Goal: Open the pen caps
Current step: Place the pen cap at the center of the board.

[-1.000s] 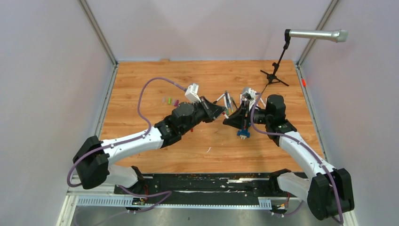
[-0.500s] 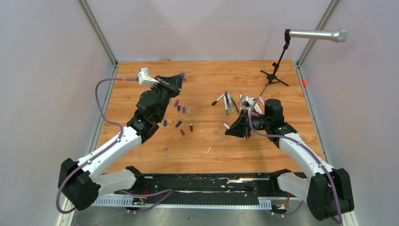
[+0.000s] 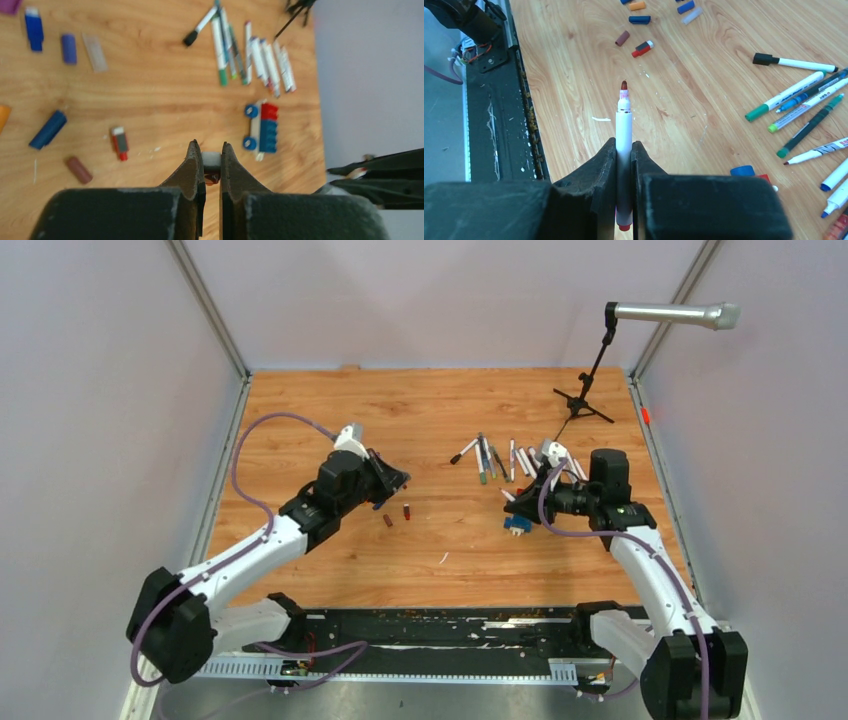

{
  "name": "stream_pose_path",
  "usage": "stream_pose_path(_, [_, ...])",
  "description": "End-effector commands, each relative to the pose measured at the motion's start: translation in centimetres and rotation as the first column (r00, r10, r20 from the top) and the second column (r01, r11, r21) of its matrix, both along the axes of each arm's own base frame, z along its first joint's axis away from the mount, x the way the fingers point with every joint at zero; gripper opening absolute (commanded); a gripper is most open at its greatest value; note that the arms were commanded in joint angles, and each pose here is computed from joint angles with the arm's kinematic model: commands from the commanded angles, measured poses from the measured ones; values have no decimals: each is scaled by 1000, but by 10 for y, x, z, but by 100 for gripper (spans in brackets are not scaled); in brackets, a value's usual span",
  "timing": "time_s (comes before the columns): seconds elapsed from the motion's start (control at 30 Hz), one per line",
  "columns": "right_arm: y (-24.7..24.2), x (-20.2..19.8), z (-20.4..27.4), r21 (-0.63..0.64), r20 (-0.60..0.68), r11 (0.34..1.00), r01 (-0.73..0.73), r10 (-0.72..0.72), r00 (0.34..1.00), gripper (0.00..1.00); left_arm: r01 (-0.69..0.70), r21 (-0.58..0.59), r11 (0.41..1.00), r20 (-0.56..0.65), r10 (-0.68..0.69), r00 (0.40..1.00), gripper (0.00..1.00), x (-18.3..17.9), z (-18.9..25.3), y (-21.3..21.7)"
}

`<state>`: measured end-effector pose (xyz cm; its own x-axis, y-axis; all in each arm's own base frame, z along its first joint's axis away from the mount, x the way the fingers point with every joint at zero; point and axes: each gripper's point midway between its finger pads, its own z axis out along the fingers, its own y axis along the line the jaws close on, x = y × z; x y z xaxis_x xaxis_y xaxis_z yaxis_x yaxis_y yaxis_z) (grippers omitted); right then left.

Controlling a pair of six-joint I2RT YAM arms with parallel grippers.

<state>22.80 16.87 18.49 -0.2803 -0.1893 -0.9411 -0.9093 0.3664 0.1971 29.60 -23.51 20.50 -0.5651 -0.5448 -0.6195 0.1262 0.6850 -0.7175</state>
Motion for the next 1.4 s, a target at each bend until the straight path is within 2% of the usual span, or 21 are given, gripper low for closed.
stream_pose_path(0.0, [-6,8,4,-34,67,999,9,-7,998,0,171,104,980,-226,-144,963,6,-27,-65,-11])
stream_pose_path(0.1, [-8,9,2,-34,62,999,16,-14,998,0,262,119,958,-318,-214,924,4,-33,-92,-26])
stream_pose_path(0.23, [-10,10,0,-36,59,999,25,-23,998,0,331,187,925,-386,-240,891,4,-34,-120,-39])
stream_pose_path(0.53, [-11,12,-2,-39,55,999,28,-26,998,0,375,375,848,-465,-177,867,9,-23,-154,-44])
stream_pose_path(0.83, [-11,11,-2,-39,56,999,25,-23,998,0,382,455,804,-482,-138,865,13,-9,-163,-42])
stream_pose_path(1.37, [-12,12,-2,-40,56,999,28,-26,998,0,413,495,765,-506,-132,852,26,0,-169,-45])
